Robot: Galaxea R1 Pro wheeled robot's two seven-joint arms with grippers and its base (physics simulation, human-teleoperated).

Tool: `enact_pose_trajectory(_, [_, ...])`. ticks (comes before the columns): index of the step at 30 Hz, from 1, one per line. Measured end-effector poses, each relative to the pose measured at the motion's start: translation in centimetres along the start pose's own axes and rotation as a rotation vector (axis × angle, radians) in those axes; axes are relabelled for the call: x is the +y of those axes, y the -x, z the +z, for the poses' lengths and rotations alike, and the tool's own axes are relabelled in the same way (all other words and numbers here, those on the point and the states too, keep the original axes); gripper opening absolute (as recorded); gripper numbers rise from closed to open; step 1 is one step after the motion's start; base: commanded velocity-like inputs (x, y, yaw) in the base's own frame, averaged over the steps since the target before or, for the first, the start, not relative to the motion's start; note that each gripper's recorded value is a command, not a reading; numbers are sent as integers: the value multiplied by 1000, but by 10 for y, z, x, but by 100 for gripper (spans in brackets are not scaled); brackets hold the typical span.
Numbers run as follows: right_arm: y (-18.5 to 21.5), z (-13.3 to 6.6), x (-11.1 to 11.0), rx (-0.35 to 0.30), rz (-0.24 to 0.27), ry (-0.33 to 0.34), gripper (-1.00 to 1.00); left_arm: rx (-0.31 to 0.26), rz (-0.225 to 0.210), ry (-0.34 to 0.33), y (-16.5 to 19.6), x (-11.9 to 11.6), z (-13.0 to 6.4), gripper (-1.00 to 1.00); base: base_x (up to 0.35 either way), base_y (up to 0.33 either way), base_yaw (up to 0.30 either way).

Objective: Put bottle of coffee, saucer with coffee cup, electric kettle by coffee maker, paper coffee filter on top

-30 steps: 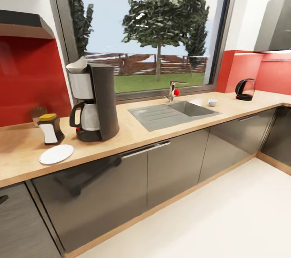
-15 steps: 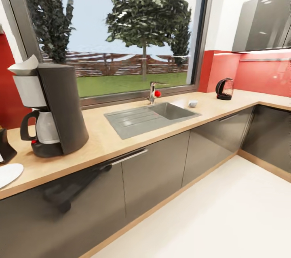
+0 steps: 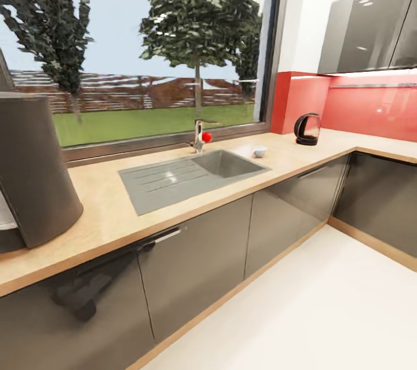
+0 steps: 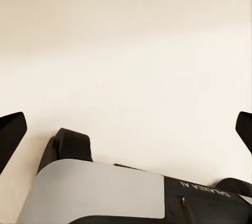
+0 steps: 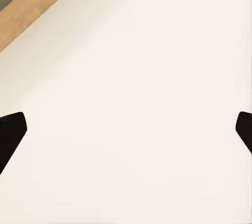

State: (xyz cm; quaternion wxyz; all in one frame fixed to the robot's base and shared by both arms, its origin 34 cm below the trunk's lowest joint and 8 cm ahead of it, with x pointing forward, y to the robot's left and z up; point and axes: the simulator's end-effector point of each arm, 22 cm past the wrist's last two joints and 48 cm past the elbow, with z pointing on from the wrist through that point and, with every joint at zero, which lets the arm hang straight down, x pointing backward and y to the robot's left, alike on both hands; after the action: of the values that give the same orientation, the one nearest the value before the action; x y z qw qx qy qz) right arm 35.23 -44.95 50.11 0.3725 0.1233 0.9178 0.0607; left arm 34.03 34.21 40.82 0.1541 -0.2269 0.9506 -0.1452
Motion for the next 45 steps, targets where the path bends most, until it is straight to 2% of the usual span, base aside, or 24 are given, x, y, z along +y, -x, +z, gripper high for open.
enact_pose_trajectory(18, [0, 0, 0, 0, -1, 0, 100, 0, 0, 0, 0, 0, 0, 100, 210, -248, -266])
enact_pose_trajectory(33, [0, 0, -1, -1, -1, -4, 100, 0, 0, 0, 0, 0, 0, 100, 181, -262, -40])
enact_pose_trajectory(45, [0, 0, -1, -1, -1, -4, 100, 0, 0, 1, 0, 1, 0, 100, 177, -265, -229])
